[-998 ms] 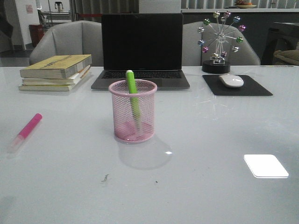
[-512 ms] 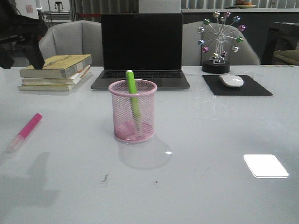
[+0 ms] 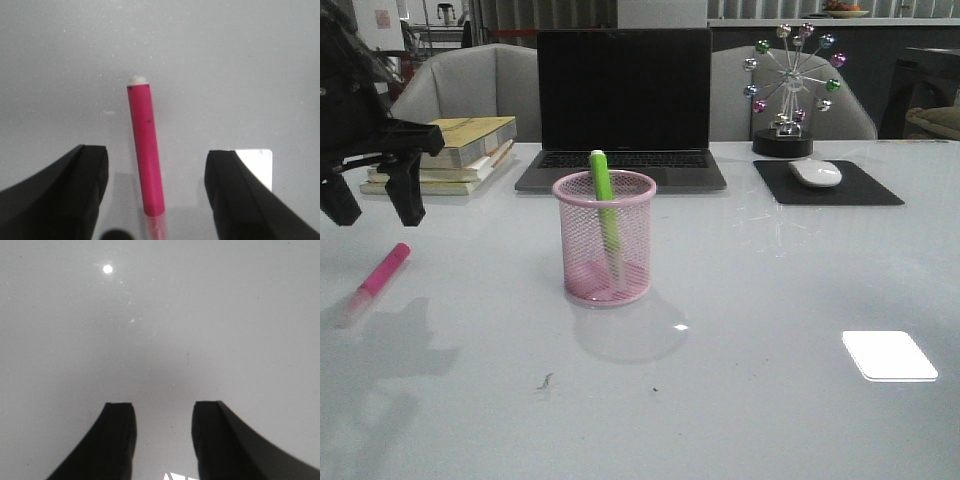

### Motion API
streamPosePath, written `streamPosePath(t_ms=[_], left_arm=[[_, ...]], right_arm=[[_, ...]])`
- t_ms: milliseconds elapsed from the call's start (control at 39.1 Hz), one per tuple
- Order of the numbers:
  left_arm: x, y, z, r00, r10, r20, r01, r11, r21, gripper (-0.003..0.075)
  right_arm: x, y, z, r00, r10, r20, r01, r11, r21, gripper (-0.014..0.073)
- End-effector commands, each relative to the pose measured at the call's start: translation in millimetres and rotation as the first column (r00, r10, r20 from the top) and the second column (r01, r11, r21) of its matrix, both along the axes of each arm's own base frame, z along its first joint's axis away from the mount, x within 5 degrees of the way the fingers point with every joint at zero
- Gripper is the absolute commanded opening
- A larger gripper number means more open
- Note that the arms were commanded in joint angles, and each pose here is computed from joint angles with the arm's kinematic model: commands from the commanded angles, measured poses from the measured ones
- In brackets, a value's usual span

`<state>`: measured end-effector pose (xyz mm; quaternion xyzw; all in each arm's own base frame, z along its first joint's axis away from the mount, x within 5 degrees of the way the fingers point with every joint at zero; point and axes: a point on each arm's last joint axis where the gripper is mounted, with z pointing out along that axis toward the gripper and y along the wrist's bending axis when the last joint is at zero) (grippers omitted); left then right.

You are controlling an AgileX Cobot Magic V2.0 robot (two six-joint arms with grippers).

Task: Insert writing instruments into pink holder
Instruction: 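Lower the left gripper over the pink marker and grasp it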

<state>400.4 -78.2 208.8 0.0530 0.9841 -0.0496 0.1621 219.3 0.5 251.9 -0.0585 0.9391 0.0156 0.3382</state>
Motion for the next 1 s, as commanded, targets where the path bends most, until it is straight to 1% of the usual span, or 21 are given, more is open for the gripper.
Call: streamPosePath(t_ms=[0,486,768,973], left_arm=[[3,1,26,0.996,0.011,0.087,-0.01,1.0,-0.012,0.0482],[11,1,-2,0.999,0.006,0.039,-0.007,1.0,0.009,0.048],[18,0,-2,0.994,0.011,0.107,-0.011,1.0,-0.002,0.048],[18,0,-2,0.993,0.011,0.113,-0.011,1.0,-0.003,0.048]], right_arm=[[3,-1,16,0.996,-0.009,0.091,0.009,1.0,-0.007,0.0394],[3,-1,16,0.996,-0.008,0.089,0.009,1.0,-0.006,0.0394],[3,-1,16,0.996,-0.008,0.089,0.009,1.0,-0.006,0.0394],[3,-1,16,0.996,-0.008,0.089,0.009,1.0,-0.006,0.0394]])
